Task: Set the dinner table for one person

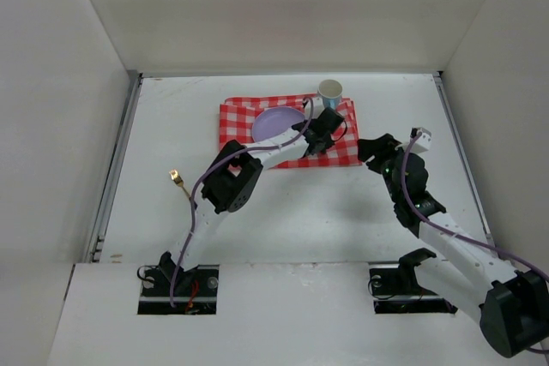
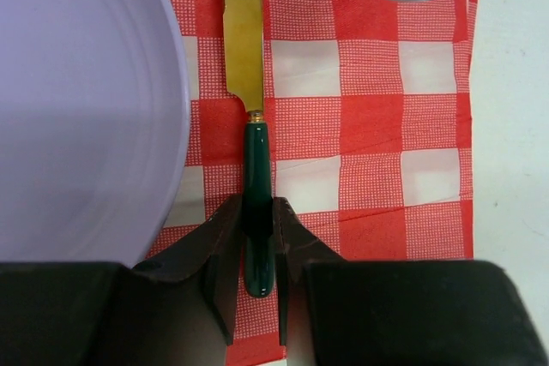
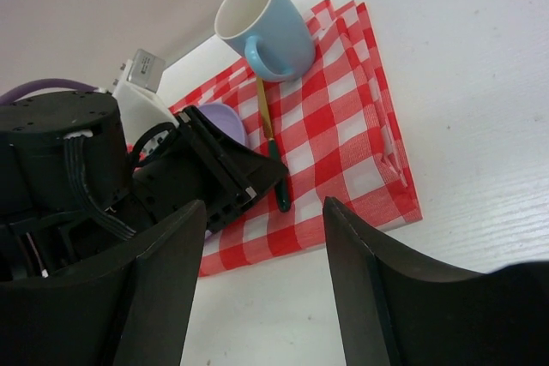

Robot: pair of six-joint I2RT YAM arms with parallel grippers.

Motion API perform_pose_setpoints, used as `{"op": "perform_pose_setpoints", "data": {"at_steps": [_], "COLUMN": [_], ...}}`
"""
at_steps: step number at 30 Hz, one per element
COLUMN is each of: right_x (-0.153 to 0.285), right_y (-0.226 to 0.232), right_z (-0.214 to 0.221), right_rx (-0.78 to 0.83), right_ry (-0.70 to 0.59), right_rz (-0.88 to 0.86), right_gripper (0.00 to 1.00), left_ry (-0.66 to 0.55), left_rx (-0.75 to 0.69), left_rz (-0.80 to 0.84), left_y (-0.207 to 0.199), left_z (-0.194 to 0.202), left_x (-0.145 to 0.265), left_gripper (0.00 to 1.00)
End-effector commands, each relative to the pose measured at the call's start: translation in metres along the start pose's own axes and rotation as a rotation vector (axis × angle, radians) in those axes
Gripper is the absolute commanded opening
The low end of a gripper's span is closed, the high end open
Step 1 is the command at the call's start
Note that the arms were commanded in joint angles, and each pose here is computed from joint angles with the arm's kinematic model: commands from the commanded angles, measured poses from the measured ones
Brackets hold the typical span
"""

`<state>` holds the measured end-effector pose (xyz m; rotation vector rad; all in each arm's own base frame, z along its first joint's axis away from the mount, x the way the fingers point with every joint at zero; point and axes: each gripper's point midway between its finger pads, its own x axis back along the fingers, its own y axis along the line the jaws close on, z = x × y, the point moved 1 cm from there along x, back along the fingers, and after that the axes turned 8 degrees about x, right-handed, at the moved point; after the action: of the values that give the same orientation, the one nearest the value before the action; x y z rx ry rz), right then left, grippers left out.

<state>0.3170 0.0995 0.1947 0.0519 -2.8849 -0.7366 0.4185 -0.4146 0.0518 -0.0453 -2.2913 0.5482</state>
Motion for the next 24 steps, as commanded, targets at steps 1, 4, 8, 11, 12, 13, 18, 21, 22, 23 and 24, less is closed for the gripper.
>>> {"op": "perform_pose_setpoints", "data": {"at_steps": [1, 4, 8, 11, 12, 13, 18, 21, 22, 23, 24], "right_x": [-0.002, -0.002, -0.002, -0.001, -0.001, 0.0, 0.003, 0.0, -0.001, -0.002, -0.003], "right_y": [0.008, 0.008, 0.008, 0.008, 0.008, 0.008, 0.008, 0.008, 0.009, 0.008, 0.009], "right_z": [-0.012, -0.013, -0.014, -0.015, -0.016, -0.017, -0.02, -0.015, -0.014, -0.012, -0.012], "right_rx": [-0.023, -0.023, -0.024, -0.025, -0.026, -0.027, -0.032, -0.028, -0.028, -0.028, -0.029], "right_ry": [-0.042, -0.044, -0.047, -0.051, -0.053, -0.058, -0.073, -0.059, -0.056, -0.05, -0.048], "right_rz": [-0.032, -0.032, -0.032, -0.032, -0.034, -0.035, -0.035, -0.036, -0.038, -0.037, -0.036], "right_gripper": [0.63, 0.64, 0.65, 0.66, 0.66, 0.66, 0.66, 0.66, 0.66, 0.65, 0.64], "left_ry": [0.006, 0.007, -0.007, -0.038, -0.055, -0.074, -0.19, -0.259, -0.275, -0.287, -0.297], "left_rx": [0.04, 0.043, 0.051, 0.058, 0.062, 0.073, 0.092, 0.099, 0.097, 0.095, 0.095], "left_rz": [0.031, 0.024, 0.033, 0.06, 0.076, 0.104, 0.251, 0.299, 0.299, 0.28, 0.253], "left_y": [-0.012, -0.009, -0.01, -0.015, -0.017, -0.022, -0.04, -0.026, -0.012, 0.007, 0.027], "left_z": [-0.011, -0.01, -0.016, -0.029, -0.036, -0.044, -0.092, -0.115, -0.118, -0.119, -0.12], "left_x": [0.006, 0.005, 0.01, 0.025, 0.034, 0.046, 0.121, 0.166, 0.179, 0.188, 0.193], "left_gripper": [0.02, 0.06, 0.16, 0.24, 0.27, 0.29, 0.38, 0.41, 0.42, 0.43, 0.43]}}
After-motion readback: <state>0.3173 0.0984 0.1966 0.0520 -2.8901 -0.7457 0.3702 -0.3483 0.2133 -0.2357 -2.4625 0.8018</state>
